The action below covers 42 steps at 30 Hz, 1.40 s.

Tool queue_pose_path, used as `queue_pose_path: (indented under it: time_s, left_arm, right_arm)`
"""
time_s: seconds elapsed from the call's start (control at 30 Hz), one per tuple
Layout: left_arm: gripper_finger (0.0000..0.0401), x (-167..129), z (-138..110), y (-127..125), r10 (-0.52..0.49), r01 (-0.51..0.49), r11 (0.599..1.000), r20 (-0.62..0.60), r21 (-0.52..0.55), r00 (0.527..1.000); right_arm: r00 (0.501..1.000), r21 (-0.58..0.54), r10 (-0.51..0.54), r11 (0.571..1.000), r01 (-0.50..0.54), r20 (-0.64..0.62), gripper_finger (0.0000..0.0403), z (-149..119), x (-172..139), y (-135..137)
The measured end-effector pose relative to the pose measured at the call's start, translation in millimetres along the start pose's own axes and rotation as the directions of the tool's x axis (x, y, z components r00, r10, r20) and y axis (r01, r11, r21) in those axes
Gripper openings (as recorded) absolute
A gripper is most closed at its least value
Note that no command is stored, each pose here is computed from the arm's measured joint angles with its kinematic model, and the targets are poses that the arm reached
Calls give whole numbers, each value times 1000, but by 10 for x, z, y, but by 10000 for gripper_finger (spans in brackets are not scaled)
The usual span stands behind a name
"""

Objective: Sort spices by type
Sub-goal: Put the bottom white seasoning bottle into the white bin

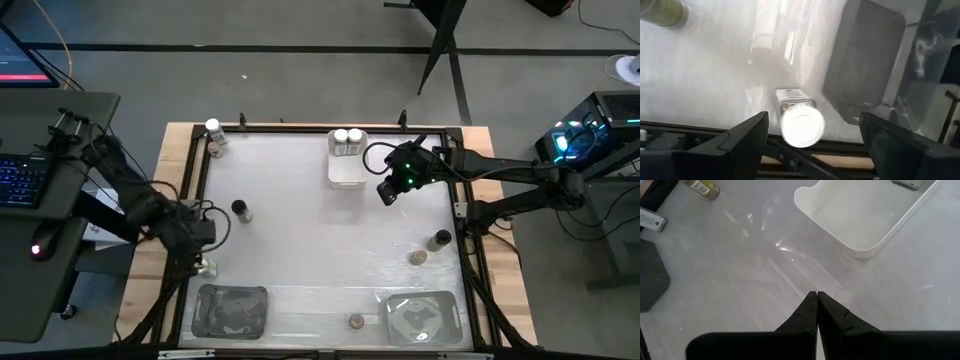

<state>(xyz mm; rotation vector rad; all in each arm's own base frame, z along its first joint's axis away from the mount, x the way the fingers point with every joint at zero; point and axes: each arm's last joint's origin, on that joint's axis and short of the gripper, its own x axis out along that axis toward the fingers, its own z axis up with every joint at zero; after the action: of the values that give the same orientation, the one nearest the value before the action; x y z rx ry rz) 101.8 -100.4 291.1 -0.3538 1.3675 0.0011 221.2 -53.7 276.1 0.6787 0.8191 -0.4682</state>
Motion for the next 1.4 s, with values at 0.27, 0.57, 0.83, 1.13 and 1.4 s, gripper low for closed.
queue_pose_path:
  time_s: [0.27, 0.57, 0.83, 1.13, 1.4]
  left_arm:
    - [299, 181, -233, -65, 37, -37, 999, 4, 15, 999]
    - [299, 463, -332, -6, 88, -88, 996, 29, 15, 996]
    - [298, 543, -343, -8, 91, -92, 991, 16, 97, 996]
    - [298, 682, -321, -104, 138, -135, 982, -11, 134, 990]
    - [298, 826, -313, -175, 195, -191, 979, -53, 74, 979]
  right_arm:
    - [1000, -8, -20, 1000, 20, 17, 0, 7, 0, -5]
    - [1000, -8, -20, 1000, 21, 18, 0, 8, -1, -4]
    - [1000, -8, -20, 1000, 20, 18, 0, 8, -1, -4]
    - [1000, -8, -21, 1000, 21, 18, 0, 8, -1, -4]
    - [999, -8, -36, 999, 36, 29, 0, 11, -1, -9]
